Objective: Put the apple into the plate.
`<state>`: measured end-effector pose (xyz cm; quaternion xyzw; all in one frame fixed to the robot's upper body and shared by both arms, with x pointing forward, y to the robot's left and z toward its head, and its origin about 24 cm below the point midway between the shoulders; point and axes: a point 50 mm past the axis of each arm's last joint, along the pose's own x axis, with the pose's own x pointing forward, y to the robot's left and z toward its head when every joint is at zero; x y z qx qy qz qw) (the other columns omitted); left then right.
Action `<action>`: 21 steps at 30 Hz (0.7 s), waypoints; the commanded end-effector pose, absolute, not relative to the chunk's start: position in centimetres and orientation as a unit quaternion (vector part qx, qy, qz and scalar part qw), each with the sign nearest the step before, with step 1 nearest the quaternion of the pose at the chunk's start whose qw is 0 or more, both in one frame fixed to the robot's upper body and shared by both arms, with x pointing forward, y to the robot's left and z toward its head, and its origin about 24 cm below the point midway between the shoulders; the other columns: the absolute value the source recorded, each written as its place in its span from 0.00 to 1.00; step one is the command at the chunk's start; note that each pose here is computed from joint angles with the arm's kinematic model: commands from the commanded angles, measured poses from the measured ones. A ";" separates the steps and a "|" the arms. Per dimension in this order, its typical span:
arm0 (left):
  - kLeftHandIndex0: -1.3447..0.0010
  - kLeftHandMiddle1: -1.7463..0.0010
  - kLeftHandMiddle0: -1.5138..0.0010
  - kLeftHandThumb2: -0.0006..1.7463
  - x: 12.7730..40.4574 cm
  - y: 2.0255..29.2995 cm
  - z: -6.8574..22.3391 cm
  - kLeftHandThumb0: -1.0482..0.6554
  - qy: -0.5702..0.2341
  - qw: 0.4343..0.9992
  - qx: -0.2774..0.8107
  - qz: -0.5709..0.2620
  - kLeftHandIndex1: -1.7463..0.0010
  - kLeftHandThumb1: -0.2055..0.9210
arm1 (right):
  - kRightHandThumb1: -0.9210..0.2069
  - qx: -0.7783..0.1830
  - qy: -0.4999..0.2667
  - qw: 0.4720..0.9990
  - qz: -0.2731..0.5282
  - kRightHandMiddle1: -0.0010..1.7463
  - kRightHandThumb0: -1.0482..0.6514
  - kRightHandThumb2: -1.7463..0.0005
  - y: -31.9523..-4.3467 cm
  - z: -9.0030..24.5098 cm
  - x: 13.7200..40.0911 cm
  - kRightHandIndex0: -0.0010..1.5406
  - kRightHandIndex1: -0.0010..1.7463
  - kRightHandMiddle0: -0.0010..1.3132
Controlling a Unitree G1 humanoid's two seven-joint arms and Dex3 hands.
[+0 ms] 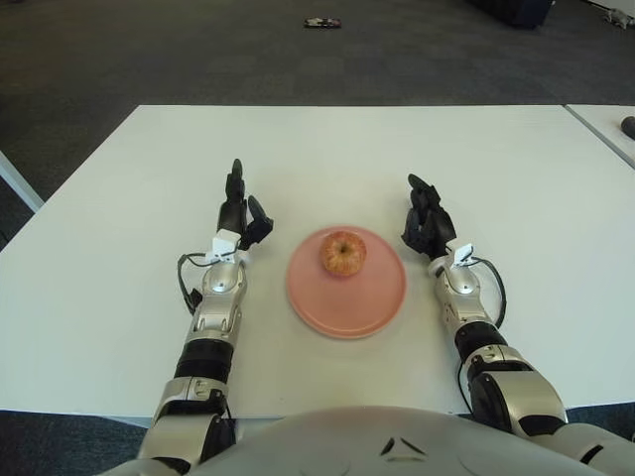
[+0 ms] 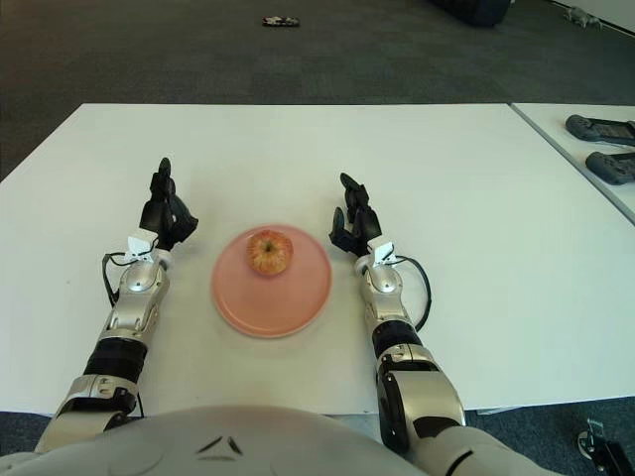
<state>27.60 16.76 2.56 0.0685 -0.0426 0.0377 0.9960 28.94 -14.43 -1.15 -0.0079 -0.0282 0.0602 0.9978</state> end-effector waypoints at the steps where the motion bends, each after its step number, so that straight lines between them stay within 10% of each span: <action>1: 1.00 1.00 1.00 0.70 27.6 17.0 2.2 0.00 -0.032 0.995 0.090 0.023 0.99 1.00 | 0.13 -0.002 0.028 0.998 0.054 0.23 0.28 0.38 -14.4 -3.4 27.4 0.05 0.00 0.00; 21: 1.00 1.00 1.00 0.70 26.8 17.3 0.0 0.00 -0.010 0.992 0.127 -0.016 1.00 1.00 | 0.14 -0.005 0.010 0.998 0.064 0.22 0.27 0.38 -14.3 -3.2 27.3 0.04 0.00 0.00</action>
